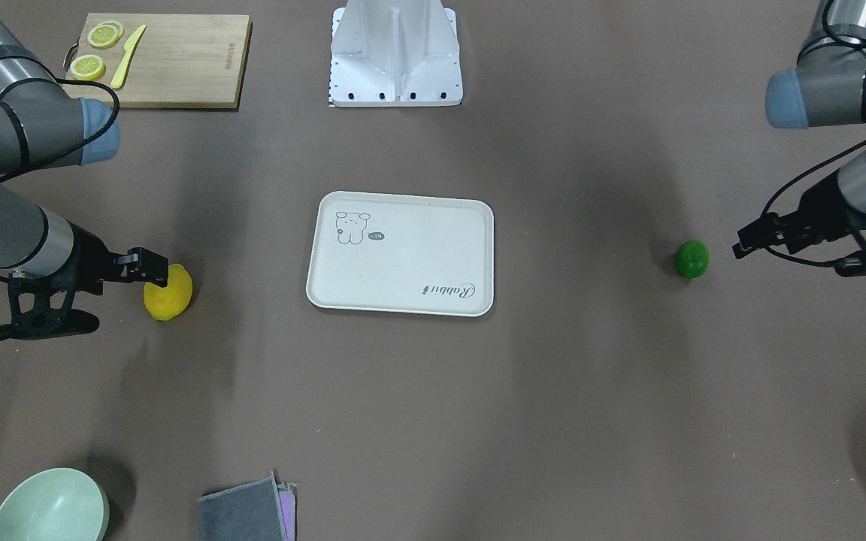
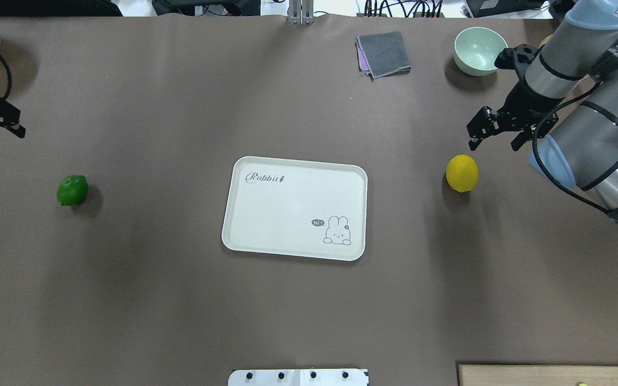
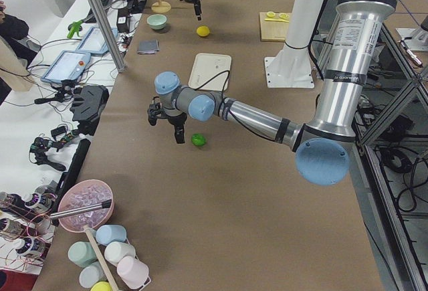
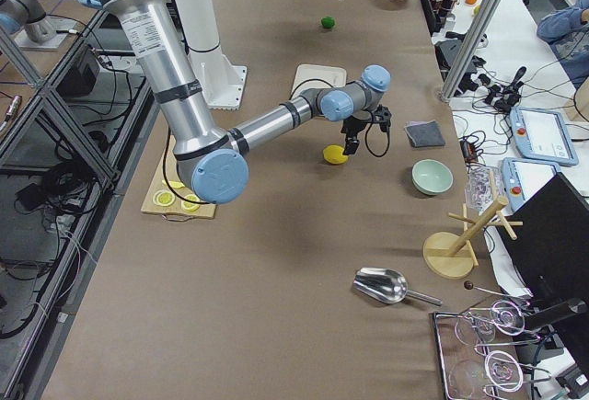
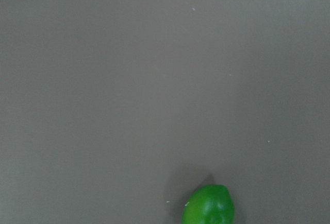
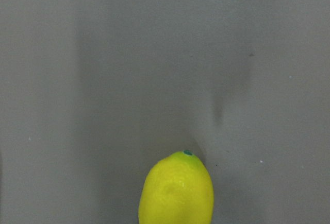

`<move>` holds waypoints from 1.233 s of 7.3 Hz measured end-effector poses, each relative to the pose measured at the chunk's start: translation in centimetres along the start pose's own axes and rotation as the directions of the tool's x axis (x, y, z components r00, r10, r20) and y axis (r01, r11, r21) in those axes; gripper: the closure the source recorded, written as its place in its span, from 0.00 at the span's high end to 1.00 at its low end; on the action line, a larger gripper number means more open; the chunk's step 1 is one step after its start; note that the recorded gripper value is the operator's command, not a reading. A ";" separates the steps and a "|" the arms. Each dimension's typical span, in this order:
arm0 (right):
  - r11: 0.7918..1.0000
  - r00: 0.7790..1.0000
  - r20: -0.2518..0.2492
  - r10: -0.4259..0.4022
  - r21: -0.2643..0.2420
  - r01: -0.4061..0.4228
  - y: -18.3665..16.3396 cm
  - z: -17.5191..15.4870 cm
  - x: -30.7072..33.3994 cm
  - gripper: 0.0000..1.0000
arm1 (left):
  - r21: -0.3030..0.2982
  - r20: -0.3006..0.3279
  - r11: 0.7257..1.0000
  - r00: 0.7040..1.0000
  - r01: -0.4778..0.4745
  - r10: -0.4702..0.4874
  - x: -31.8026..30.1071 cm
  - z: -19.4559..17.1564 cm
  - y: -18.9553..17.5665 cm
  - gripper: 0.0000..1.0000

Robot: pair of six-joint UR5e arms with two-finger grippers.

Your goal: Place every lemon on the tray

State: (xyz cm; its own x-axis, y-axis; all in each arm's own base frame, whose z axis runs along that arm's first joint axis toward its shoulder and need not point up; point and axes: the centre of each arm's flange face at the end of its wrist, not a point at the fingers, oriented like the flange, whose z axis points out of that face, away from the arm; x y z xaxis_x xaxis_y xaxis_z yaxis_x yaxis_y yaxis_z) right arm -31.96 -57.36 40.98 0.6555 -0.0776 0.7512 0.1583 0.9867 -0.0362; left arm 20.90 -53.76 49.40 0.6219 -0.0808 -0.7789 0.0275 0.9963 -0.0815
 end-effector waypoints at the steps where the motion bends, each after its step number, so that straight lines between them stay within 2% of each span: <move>1: 1.000 1.000 -0.007 -0.012 -0.006 0.012 -0.3 1.0 -0.7 1.00 | -0.017 -0.011 1.000 1.000 -0.012 0.012 1.3 2.1 0.8 0.97; 3: 0.999 0.999 -0.015 -0.033 -0.016 0.033 -0.2 2.8 -0.9 1.00 | -0.041 -0.003 0.998 0.999 -0.053 0.053 3.7 5.0 2.2 0.97; 7: 0.998 0.998 -0.052 -0.032 -0.055 0.029 -0.6 6.9 -0.1 1.00 | -0.007 0.085 0.989 0.986 -0.145 0.145 6.2 8.3 3.9 0.97; 8: 0.998 0.998 -0.055 -0.035 -0.061 0.032 -0.5 7.4 -0.3 0.82 | -0.001 0.101 0.982 0.977 -0.188 0.187 6.6 8.6 4.3 0.97; 9: 0.997 0.998 -0.057 -0.040 -0.063 0.036 -0.5 7.6 -0.7 0.25 | 0.001 0.105 0.973 0.968 -0.229 0.227 6.8 8.4 4.6 0.97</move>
State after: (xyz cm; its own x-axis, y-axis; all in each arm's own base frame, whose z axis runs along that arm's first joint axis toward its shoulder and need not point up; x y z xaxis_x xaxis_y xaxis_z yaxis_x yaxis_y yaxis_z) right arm -38.12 -56.71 45.50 0.6896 -0.1250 0.7133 0.2283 0.9723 -0.0504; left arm 31.86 -49.44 48.97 0.6904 0.1514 -0.7074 -0.1151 0.9884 0.0992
